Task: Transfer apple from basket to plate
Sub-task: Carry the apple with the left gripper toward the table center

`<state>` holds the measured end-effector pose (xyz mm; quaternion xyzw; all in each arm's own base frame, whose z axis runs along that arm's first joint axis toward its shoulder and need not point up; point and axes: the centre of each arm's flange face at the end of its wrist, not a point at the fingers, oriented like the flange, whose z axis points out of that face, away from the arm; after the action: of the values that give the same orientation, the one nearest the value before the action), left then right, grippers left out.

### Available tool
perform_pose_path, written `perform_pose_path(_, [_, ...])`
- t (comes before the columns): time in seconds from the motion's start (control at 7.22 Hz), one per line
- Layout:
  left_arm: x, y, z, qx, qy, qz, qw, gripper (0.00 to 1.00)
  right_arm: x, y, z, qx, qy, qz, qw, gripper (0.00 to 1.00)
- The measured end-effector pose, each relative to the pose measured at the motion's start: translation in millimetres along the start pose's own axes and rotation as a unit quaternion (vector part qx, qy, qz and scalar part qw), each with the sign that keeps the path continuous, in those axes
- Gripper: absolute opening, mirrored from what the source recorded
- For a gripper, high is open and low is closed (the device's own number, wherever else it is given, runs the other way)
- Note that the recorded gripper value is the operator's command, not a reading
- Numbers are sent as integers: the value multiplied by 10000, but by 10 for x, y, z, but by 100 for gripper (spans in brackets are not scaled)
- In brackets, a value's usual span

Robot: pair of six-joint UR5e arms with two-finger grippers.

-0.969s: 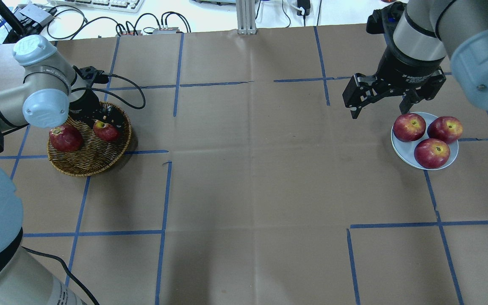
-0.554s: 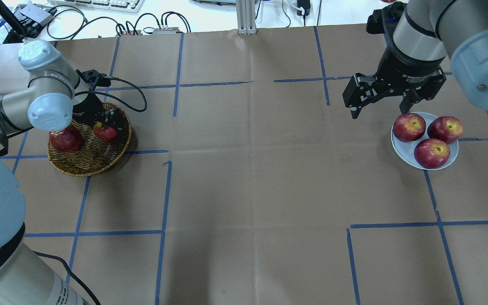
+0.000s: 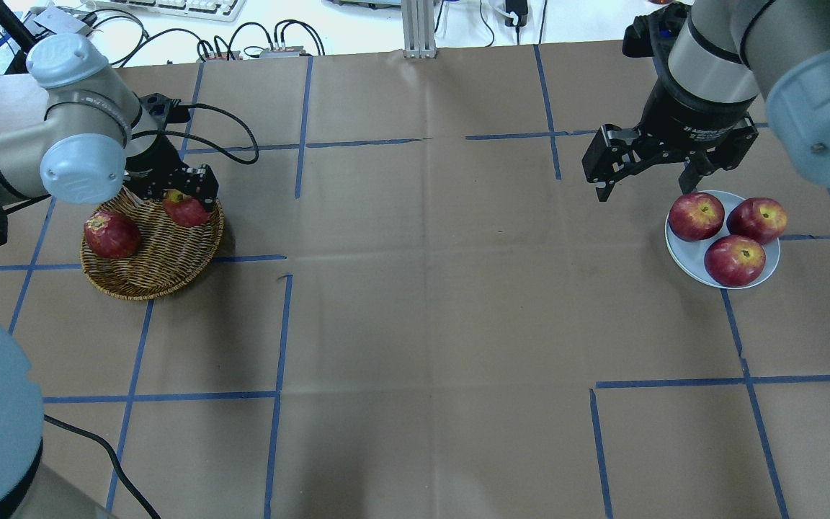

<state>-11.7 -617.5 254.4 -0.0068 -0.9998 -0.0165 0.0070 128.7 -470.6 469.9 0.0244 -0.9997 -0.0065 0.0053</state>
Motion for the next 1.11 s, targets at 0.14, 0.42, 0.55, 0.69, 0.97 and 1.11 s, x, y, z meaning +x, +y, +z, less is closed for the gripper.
perform_pose_path(0.14, [651, 85, -111, -13, -63, -369, 9993, 57, -3, 1, 1, 0, -3, -2, 10000, 100])
perform_pose_path(0.42, [1837, 272, -15, -52, -138, -1128, 9935, 57, -4, 0, 0, 3, -8, -3, 10000, 100])
perform_pose_path(0.55, [2274, 301, 84, -71, -159, -1298, 9914, 57, -3, 0, 0, 3, -8, -2, 10000, 100])
perform_pose_path(0.69, [2671, 305, 206, -89, -186, -1411, 9898, 57, 0, -2, 1, 4, -6, 1, 10000, 100])
perform_pose_path(0.97, [3232, 302, 449, -126, -230, -1497, 9884, 58, 3, -5, 2, 2, -14, 5, 10000, 100])
perform_pose_path(1.11, [3363, 305, 537, -158, -228, -1543, 9876, 58, 3, -7, 3, 3, -14, 6, 10000, 100])
